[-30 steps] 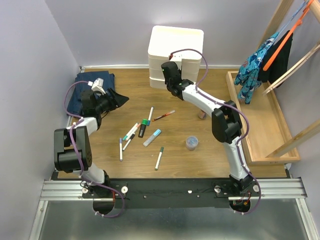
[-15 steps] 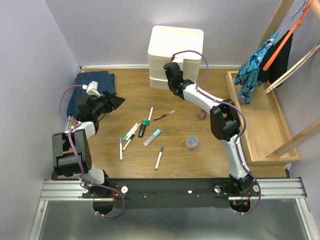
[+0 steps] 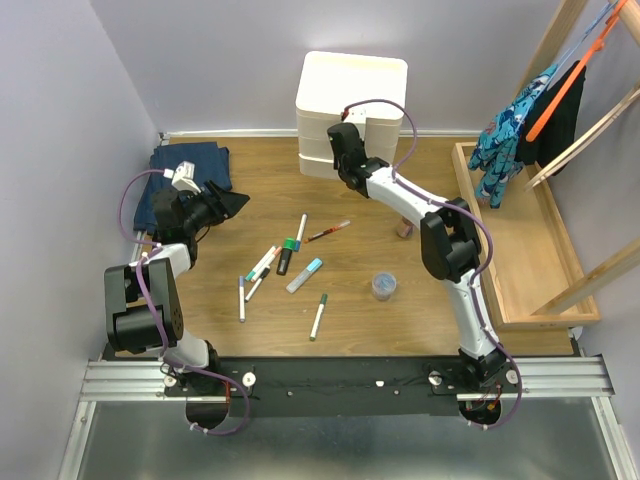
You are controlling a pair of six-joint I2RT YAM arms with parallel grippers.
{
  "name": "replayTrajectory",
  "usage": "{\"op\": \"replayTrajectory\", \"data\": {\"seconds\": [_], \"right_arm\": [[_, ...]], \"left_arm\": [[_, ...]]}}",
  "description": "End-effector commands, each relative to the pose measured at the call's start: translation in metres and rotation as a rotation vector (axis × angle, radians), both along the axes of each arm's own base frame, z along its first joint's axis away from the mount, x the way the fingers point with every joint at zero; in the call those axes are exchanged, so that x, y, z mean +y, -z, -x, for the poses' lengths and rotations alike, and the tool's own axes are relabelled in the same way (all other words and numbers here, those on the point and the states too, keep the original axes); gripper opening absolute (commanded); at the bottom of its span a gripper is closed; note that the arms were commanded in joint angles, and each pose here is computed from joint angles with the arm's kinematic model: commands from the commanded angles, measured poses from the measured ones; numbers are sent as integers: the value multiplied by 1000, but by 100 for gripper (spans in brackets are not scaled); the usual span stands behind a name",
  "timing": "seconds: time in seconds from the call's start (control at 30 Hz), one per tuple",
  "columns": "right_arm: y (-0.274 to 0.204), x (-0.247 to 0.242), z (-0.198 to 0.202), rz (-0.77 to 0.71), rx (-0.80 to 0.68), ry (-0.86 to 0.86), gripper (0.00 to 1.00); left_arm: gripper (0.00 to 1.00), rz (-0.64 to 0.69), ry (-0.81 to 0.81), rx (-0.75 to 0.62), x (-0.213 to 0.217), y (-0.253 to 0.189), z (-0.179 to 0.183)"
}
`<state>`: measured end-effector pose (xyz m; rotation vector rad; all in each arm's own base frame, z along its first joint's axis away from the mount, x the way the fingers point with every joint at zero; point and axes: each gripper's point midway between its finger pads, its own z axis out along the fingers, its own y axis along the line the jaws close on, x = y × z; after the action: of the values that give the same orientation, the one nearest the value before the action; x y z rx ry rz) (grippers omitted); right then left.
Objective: Sort the stationery into containers
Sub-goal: Open the drawer in the storage box.
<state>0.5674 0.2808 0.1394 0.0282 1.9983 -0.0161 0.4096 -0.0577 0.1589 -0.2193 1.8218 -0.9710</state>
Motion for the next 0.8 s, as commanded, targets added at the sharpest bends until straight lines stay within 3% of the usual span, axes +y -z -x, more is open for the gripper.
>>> {"op": "replayTrajectory", "data": {"seconds": [0.0, 0.77], "right_arm": [[-8, 13, -8, -42, -27, -11, 39], [10, 20, -14, -34, -12, -16, 38]], "left_arm": [[72, -1, 8, -18, 1, 0, 2], [72, 4, -6, -3, 6, 6, 0]]}}
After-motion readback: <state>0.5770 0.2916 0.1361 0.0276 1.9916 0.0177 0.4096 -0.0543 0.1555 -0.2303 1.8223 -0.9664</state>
